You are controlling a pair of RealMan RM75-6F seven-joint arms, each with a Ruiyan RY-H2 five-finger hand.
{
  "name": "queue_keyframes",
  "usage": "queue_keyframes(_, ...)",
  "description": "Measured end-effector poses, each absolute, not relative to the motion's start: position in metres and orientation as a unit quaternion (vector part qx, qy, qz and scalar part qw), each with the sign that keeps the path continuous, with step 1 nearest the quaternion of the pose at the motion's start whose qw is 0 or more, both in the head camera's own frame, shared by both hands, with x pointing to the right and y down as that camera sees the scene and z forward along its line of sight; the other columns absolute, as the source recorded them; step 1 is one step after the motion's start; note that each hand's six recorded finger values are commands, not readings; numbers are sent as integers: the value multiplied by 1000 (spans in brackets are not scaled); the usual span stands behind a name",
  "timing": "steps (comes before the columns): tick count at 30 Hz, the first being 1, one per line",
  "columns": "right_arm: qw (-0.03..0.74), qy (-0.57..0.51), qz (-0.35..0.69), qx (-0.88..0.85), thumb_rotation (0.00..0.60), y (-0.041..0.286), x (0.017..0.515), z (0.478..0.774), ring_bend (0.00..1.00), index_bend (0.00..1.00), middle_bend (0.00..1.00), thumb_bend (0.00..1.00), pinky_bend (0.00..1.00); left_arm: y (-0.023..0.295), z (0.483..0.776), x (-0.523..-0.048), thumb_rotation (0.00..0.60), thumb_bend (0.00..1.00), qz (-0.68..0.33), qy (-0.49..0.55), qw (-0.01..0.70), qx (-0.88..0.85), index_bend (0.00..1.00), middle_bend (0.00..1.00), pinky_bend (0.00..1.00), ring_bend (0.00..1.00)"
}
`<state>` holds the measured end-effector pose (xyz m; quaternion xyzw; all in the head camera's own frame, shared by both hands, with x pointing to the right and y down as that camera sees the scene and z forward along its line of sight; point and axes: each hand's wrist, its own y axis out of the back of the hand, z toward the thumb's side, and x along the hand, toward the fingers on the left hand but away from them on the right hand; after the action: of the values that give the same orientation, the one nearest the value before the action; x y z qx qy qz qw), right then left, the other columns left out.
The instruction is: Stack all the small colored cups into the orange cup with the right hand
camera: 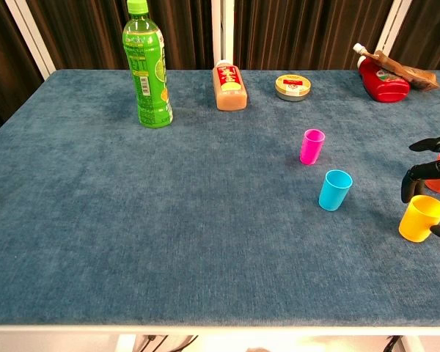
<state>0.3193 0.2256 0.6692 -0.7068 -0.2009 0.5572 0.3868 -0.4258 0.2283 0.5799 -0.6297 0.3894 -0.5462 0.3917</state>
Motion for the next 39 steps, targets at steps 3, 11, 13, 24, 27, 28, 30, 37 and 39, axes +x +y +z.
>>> queue_keyframes(3,389,-204,556,-706,600,226,319,669,92,494,456,307,0,228,579,-426,600,29,-546,389,393,-630,19,31,0,0)
queue_keyframes(11,393,-217,550,-704,600,221,319,661,107,511,471,309,0,228,578,-425,600,28,-545,390,392,-630,19,31,0,0)
queue_keyframes(13,397,-231,545,-701,600,215,319,653,107,511,472,309,0,228,578,-425,600,28,-545,389,392,-630,19,31,0,0)
queue_keyframes(24,411,-324,548,-653,600,166,349,614,111,513,480,309,0,227,579,-422,600,28,-541,387,395,-633,19,31,0,0)
queue_keyframes(27,405,-326,567,-639,600,157,361,619,111,513,480,309,0,227,579,-422,600,28,-541,386,396,-634,19,31,0,0)
queue_keyframes(28,404,-326,573,-634,600,154,365,621,111,513,481,309,0,227,579,-422,600,29,-541,386,396,-633,19,31,0,0)
queue_keyframes(30,402,-324,586,-624,600,148,372,627,111,514,481,309,0,227,579,-422,600,29,-543,386,395,-633,19,31,0,0)
queue_keyframes(37,394,-314,605,-616,600,144,379,644,111,514,481,309,0,226,581,-422,600,29,-545,384,394,-632,19,31,0,0)
queue_keyframes(39,391,-311,606,-619,600,145,379,648,111,514,481,309,0,226,581,-422,600,29,-545,383,394,-632,19,31,0,0)
